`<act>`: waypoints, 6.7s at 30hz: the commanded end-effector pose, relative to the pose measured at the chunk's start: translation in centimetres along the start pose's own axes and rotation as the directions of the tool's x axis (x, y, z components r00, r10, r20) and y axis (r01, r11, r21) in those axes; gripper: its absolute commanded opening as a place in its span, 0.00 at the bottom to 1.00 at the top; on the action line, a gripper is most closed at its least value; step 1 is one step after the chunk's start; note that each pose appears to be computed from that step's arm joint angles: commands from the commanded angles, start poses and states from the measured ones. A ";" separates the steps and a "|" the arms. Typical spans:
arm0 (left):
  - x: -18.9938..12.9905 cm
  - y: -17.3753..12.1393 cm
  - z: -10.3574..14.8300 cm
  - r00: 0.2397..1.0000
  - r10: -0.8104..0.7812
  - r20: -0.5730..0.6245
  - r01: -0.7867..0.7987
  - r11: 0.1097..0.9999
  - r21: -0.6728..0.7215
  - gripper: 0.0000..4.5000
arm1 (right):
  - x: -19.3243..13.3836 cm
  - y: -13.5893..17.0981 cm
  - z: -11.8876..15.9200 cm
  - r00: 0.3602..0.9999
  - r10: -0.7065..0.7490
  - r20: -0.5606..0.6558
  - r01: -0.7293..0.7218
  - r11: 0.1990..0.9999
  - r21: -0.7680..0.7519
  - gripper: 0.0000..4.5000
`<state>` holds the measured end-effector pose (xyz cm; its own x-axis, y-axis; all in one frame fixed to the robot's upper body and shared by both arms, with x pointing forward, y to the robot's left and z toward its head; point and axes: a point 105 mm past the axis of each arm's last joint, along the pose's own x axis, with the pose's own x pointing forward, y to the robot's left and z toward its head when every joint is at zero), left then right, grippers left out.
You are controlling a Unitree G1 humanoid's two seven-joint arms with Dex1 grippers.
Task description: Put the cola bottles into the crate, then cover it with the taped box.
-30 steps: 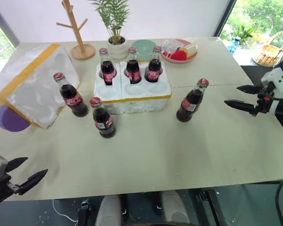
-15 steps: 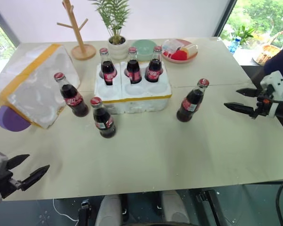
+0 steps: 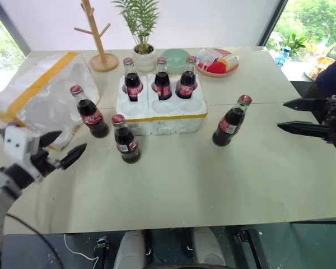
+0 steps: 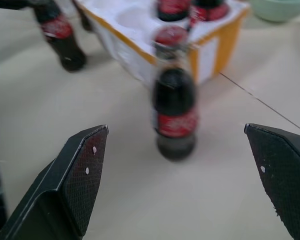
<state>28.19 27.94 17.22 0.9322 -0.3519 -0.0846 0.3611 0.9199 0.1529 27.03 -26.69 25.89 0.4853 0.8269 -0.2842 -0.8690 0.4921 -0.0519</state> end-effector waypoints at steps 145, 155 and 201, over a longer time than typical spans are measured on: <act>6.2 -10.4 6.2 0.534 -0.834 -0.135 0.845 0.530 0.068 0.58 | 5.0 7.2 3.0 0.992 0.098 0.077 -0.093 0.993 -0.070 1.00; 7.3 -8.0 16.9 0.571 -0.800 0.183 0.805 0.589 0.063 0.58 | 5.4 6.9 2.8 0.991 0.093 0.099 -0.087 0.994 -0.067 1.00; 2.6 -7.0 14.5 0.554 -0.833 0.010 0.828 0.551 0.105 0.99 | 4.0 1.7 -4.1 0.915 -0.396 0.070 0.387 0.915 0.114 1.00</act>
<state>29.60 18.54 29.62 0.2518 -0.9536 -0.1653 0.9660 0.2373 0.1028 26.61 -23.47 19.93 0.7611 0.6146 -0.2073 -0.6292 0.7772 -0.0058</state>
